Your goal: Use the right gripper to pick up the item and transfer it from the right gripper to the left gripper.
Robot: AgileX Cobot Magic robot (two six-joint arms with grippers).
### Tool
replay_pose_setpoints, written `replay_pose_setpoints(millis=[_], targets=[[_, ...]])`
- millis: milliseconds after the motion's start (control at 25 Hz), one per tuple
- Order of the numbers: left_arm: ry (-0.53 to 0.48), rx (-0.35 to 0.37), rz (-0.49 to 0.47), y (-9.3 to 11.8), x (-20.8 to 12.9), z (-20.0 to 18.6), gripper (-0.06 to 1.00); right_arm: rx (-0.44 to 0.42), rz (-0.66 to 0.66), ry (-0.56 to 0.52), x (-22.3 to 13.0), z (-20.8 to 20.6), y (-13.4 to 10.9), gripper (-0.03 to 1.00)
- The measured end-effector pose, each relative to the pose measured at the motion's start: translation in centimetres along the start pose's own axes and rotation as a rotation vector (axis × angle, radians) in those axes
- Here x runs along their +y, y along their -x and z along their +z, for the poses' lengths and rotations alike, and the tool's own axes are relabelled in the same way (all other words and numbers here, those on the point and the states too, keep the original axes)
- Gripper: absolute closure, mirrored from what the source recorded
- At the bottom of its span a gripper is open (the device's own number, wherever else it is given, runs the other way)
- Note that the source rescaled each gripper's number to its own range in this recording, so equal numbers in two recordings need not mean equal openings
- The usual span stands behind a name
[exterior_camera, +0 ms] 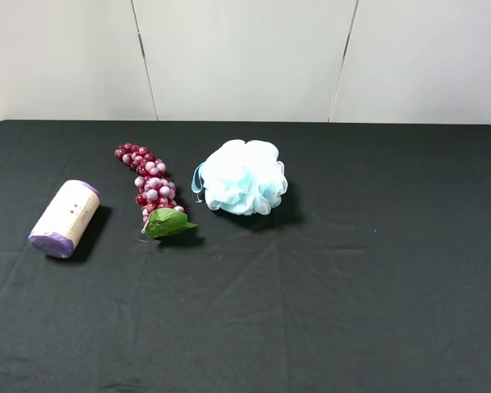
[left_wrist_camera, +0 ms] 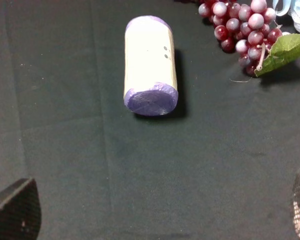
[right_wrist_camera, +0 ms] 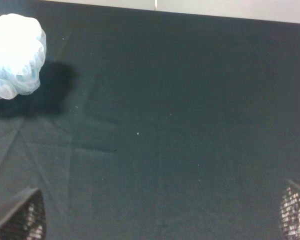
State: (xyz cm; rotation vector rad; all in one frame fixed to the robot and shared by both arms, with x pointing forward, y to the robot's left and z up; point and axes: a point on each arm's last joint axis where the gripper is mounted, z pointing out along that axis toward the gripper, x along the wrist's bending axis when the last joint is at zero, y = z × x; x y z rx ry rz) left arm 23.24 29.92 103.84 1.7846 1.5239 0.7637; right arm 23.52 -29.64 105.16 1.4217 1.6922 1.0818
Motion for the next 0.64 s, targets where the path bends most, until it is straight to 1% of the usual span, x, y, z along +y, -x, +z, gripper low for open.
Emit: replay_pose_setpoints(millis=[640], targets=[[0.0,0.0,0.0,0.0,0.0,0.0,-0.06,0.0,0.0,0.0,0.0,0.0,0.0,-0.03]])
